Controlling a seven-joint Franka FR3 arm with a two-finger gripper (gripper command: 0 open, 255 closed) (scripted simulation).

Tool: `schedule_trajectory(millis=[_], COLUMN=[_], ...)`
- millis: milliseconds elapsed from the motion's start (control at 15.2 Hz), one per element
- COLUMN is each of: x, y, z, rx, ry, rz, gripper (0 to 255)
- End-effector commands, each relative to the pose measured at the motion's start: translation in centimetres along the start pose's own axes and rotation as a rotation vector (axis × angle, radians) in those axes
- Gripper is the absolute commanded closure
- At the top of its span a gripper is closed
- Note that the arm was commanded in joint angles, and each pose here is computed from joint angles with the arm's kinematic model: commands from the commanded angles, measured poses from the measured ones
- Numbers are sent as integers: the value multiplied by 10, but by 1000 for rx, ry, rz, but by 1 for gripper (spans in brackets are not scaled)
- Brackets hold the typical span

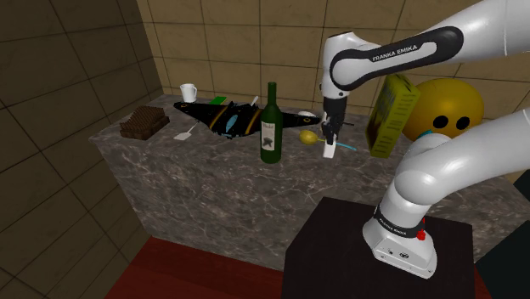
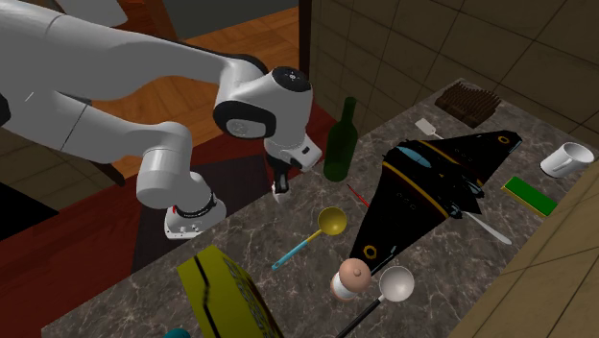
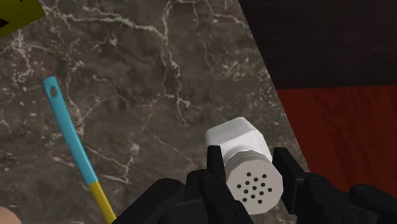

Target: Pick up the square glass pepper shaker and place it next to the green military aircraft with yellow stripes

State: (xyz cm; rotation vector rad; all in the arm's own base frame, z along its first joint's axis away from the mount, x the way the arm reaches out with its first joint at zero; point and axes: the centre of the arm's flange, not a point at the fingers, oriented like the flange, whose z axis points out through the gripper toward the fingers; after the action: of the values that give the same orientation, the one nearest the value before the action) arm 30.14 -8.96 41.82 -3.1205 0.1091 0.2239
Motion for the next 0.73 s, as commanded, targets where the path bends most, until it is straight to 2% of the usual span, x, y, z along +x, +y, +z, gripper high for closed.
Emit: schedule_trajectory(millis=[0, 660], x=[0, -8], y=[0, 0], z=[-11, -63], rx=[0, 0], ry=[-1, -1], rz=[0, 0], gripper=[255, 255])
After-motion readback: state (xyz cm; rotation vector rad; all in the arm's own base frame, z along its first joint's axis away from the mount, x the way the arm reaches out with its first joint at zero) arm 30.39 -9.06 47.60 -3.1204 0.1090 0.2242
